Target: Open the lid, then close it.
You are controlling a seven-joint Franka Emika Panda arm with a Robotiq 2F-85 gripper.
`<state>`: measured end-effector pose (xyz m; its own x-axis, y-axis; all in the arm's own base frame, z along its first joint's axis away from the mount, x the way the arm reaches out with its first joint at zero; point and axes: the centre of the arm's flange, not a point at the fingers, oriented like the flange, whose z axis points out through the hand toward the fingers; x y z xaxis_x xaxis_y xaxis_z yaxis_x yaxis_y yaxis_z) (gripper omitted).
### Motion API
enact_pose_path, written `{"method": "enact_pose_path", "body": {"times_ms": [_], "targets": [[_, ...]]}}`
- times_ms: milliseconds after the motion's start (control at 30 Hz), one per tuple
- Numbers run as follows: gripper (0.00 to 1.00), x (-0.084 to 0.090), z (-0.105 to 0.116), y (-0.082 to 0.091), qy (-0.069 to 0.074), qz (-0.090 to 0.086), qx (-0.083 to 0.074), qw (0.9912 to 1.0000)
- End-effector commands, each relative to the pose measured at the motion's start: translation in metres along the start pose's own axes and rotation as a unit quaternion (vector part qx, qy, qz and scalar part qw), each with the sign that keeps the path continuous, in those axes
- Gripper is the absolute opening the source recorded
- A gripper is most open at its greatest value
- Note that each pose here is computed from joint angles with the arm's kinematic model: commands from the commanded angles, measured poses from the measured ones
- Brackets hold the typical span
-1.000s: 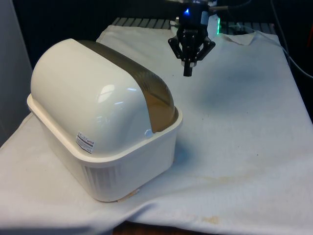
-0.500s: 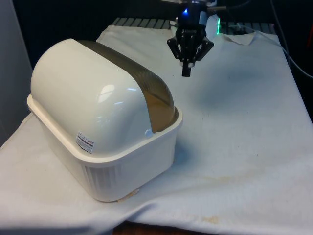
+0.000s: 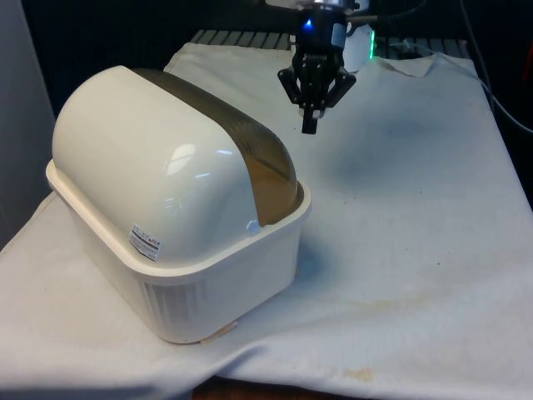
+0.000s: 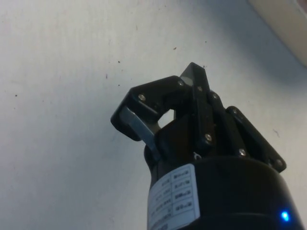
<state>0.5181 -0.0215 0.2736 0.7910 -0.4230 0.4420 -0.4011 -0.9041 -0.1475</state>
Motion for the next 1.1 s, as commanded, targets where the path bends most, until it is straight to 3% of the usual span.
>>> {"method": "enact_pose_path", "body": {"times_ms": [0,67,100,133,367,400,433,600,633,667,867,900,933,1067], "targets": [[0.00,0.008,0.005,0.012,0.009,0.005,-0.010,0.99990],[0.00,0.008,0.006,0.013,0.008,0.007,-0.011,0.99988],[0.00,0.001,0.001,0.001,0.000,0.004,-0.001,0.99999],[0.00,0.008,0.006,0.014,0.008,0.008,-0.012,0.99987],[0.00,0.012,0.008,0.018,0.006,0.015,-0.017,0.99972],[0.00,0.005,0.004,0.008,0.001,0.013,-0.007,0.99990],[0.00,0.012,0.008,0.019,0.006,0.017,-0.018,0.99967],[0.00,0.016,0.009,0.022,0.005,0.022,-0.023,0.99950],[0.00,0.009,0.005,0.012,0.000,0.018,-0.011,0.99978],[0.00,0.017,0.010,0.022,0.004,0.023,-0.023,0.99947],[0.00,0.021,0.012,0.026,0.005,0.029,-0.028,0.99917],[0.00,0.014,0.007,0.017,0.001,0.025,-0.017,0.99954],[0.00,0.021,0.012,0.027,0.005,0.030,-0.029,0.99913],[0.00,0.024,0.013,0.029,0.006,0.035,-0.031,0.99889]]}}
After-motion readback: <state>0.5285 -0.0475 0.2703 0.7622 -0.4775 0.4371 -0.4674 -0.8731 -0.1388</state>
